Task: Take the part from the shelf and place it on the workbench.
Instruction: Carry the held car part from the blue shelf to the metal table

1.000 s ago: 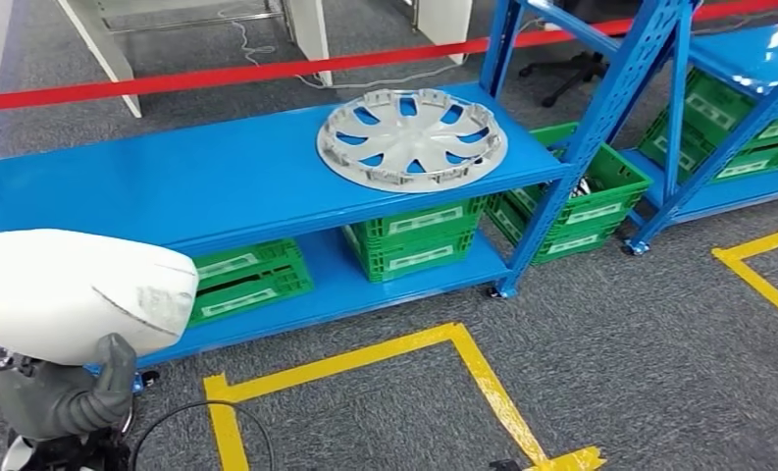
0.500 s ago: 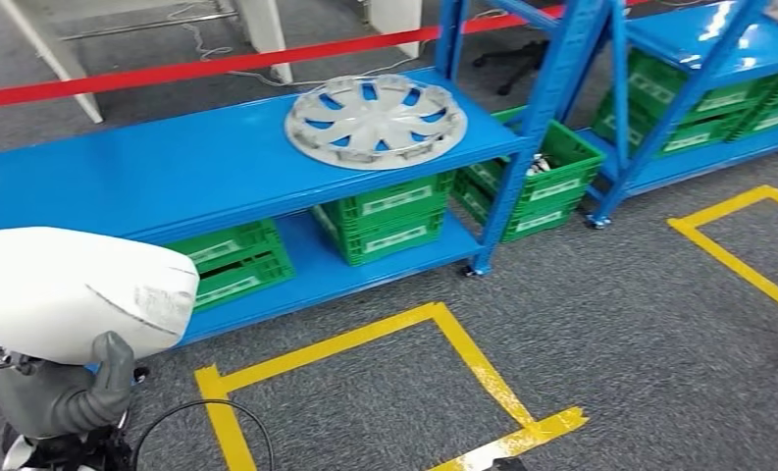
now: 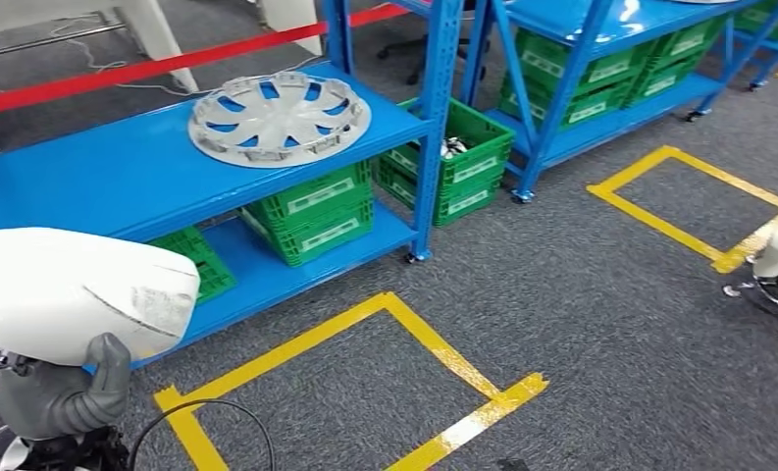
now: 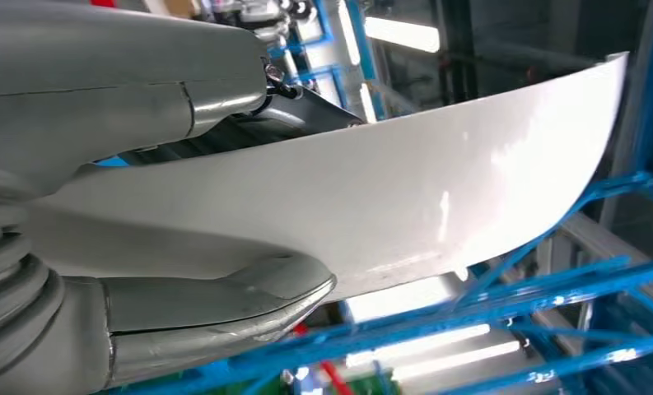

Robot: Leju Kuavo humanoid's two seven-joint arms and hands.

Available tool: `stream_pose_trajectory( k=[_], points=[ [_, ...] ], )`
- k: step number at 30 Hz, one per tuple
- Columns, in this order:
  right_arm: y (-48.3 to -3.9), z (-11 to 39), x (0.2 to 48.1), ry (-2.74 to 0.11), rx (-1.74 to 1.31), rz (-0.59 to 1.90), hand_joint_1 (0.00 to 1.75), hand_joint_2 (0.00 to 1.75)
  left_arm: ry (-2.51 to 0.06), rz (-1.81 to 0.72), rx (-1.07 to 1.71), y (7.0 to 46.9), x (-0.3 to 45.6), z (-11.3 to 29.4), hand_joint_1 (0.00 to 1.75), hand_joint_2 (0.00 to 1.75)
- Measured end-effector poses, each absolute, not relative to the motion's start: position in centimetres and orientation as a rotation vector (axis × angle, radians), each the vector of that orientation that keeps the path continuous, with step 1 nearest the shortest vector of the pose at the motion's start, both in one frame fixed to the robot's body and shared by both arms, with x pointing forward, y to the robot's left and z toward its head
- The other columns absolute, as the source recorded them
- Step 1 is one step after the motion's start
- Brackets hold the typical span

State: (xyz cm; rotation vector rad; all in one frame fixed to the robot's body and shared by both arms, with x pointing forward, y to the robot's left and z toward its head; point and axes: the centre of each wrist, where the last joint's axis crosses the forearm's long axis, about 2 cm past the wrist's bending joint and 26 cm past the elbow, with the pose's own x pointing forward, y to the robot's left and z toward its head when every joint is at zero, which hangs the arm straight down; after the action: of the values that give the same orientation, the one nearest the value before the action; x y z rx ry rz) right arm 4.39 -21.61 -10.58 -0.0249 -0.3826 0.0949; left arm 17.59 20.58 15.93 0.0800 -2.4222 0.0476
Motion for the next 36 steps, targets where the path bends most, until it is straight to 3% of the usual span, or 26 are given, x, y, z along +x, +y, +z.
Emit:
stream_pose_trajectory(
  k=[36],
  points=[
    [-21.52, -10.60, 4.17, -0.341, -0.022, 0.092, 0.00, 0.00, -2.407, 0.063, 0.043, 20.56, 17.69, 15.84, 1.75, 1.75]
  ],
)
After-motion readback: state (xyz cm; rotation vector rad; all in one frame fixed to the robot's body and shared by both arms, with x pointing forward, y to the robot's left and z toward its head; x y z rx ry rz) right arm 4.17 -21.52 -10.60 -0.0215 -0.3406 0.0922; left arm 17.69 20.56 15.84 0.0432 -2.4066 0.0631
